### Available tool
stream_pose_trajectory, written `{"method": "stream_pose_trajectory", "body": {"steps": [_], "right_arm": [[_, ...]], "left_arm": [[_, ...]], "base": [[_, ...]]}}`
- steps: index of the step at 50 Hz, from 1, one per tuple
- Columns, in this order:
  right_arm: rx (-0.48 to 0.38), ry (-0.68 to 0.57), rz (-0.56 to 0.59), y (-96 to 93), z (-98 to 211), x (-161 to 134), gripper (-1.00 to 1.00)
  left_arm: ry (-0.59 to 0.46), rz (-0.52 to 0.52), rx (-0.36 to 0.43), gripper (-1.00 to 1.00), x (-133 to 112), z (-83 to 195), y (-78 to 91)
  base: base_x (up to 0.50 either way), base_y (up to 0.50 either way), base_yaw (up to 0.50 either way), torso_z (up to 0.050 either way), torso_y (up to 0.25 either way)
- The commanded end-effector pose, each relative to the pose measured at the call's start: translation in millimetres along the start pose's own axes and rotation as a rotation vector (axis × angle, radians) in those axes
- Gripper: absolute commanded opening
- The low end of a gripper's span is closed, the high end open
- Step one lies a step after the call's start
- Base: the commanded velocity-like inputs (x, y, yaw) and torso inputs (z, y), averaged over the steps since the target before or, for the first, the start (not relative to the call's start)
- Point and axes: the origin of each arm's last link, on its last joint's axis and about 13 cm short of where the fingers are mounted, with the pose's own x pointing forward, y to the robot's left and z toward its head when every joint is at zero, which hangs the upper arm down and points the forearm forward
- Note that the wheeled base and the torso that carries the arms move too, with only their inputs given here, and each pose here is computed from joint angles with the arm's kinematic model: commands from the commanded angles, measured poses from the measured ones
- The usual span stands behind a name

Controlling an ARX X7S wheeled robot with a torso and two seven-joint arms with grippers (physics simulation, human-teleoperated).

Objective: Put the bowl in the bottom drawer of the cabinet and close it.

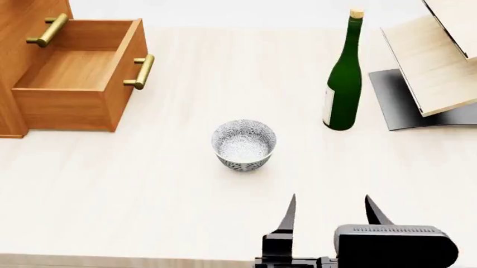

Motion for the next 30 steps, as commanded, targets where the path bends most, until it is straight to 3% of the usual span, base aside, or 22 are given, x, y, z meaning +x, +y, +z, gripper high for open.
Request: {"method": "stream_pose_trajectory", "body": {"steps": [1, 7, 9, 18, 19, 30], "right_arm": [[0.005, -0.122, 0.04, -5.9, 81, -10, 1.0], [0.016, -0.166, 0.048, -8.6, 106, -6, 1.0], [-0.024, -0.192, 0.045, -8.5, 109, -5, 1.0], [-0.036, -0.245, 0.031, -8.9, 116, 0, 1.0], [0.004, -0.25, 0.03, -9.0, 118, -2, 1.0], [-0.004, -0.249, 0.013, -9.8, 114, 0, 1.0]], "left_arm": [[0.009, 0.016, -0.006, 1.0, -23, -7, 1.4], [0.014, 0.013, -0.017, 1.0, -24, -11, 3.1], [0.007, -0.002, -0.018, 1.0, -24, -14, 2.6], [0.004, -0.008, -0.022, 1.0, -23, -15, 3.7], [0.007, -0.008, -0.022, 1.0, -23, -14, 3.7], [0.001, -0.006, -0.011, 1.0, -24, -15, 3.5]], "base": [[0.0, 0.0, 0.0, 0.0, 0.0], [0.0, 0.0, 0.0, 0.0, 0.0], [0.0, 0.0, 0.0, 0.0, 0.0], [0.0, 0.0, 0.0, 0.0, 0.0], [0.0, 0.23, 0.0, 0.0, 0.0], [0.0, 0.5, 0.0, 0.0, 0.0]]}}
